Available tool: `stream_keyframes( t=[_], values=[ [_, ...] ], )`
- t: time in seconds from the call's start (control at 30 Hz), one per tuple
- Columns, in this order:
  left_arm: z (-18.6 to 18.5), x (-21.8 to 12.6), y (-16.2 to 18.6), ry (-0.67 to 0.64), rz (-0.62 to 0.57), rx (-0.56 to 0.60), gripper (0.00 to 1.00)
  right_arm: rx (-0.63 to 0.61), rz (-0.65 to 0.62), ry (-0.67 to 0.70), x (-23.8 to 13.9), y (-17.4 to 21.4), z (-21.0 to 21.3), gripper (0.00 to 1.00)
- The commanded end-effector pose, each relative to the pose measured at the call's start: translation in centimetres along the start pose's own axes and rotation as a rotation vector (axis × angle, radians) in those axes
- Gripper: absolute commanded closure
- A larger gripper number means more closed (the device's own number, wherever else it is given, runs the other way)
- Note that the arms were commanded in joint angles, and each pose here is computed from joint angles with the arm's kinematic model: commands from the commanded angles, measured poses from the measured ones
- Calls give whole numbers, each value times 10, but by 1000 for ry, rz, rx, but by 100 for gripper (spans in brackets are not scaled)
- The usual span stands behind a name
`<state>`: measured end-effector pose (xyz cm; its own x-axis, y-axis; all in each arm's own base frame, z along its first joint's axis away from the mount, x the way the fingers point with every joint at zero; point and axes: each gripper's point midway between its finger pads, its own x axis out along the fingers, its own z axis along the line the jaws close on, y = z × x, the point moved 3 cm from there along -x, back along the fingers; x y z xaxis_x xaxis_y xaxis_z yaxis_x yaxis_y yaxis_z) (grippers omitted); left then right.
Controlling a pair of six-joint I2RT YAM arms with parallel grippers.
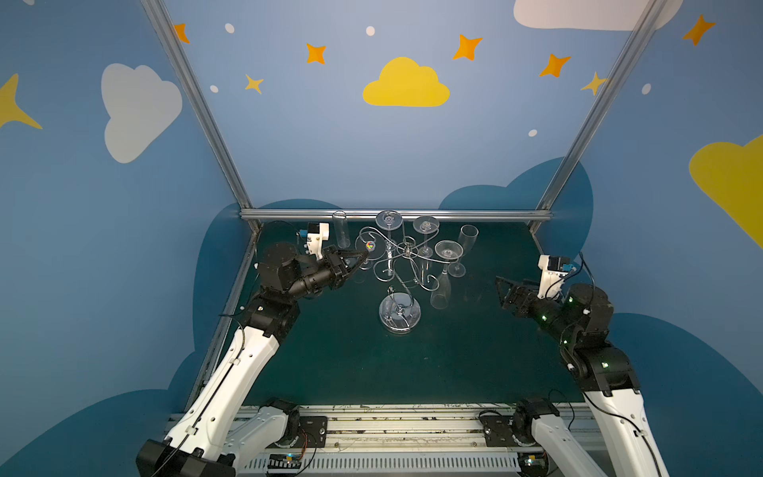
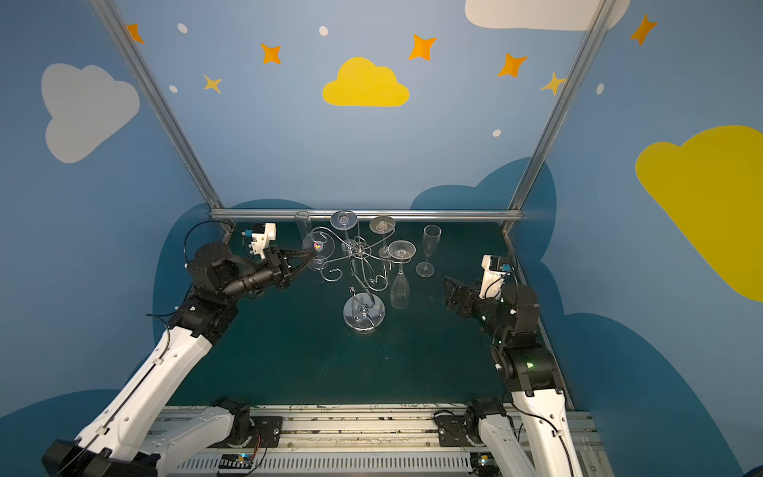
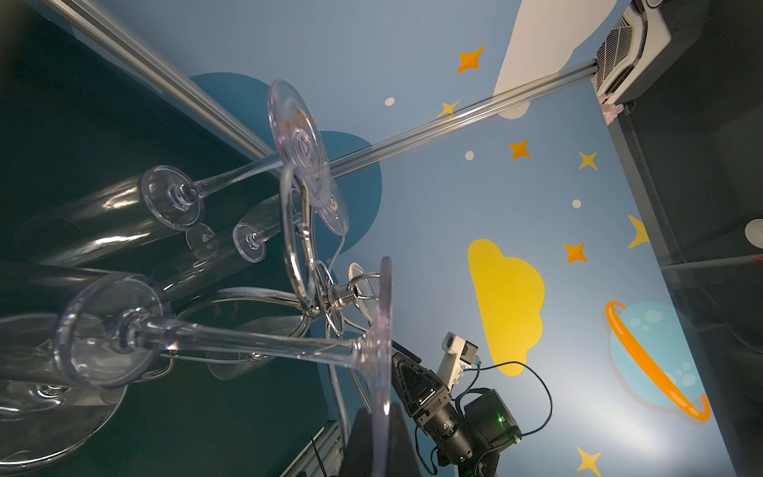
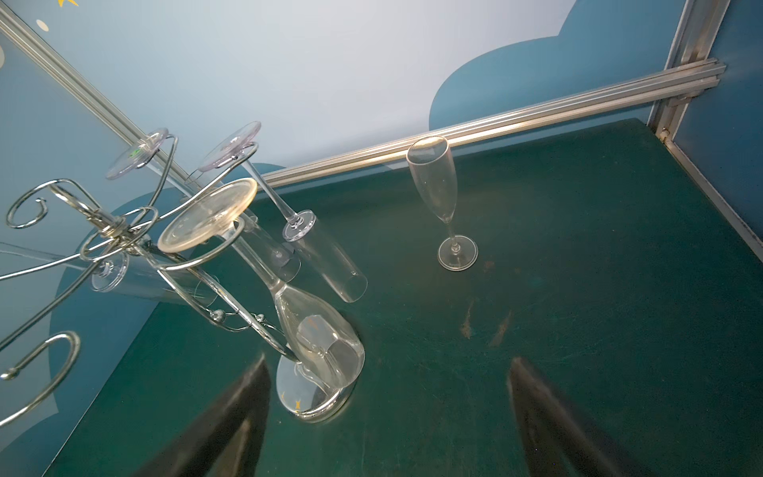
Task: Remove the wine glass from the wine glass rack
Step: 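Close the left gripper on the flute stem and pull it off the hook, then swing the held flute upright toward center while the right gripper reaches toward it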
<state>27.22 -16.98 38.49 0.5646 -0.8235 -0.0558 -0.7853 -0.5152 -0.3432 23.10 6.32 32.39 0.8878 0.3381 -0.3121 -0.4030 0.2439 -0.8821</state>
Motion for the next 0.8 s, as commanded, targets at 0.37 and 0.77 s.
stream_keyframes(
  t=[0.37,0.77],
  values=[
    [-8,-53,9,-167,-118,343,97,6,-46,-85,-17,-33,24,11],
    [-26,-84,13,-270,-156,796,97,76,61,-337,-19,-58,73,12]
  ],
)
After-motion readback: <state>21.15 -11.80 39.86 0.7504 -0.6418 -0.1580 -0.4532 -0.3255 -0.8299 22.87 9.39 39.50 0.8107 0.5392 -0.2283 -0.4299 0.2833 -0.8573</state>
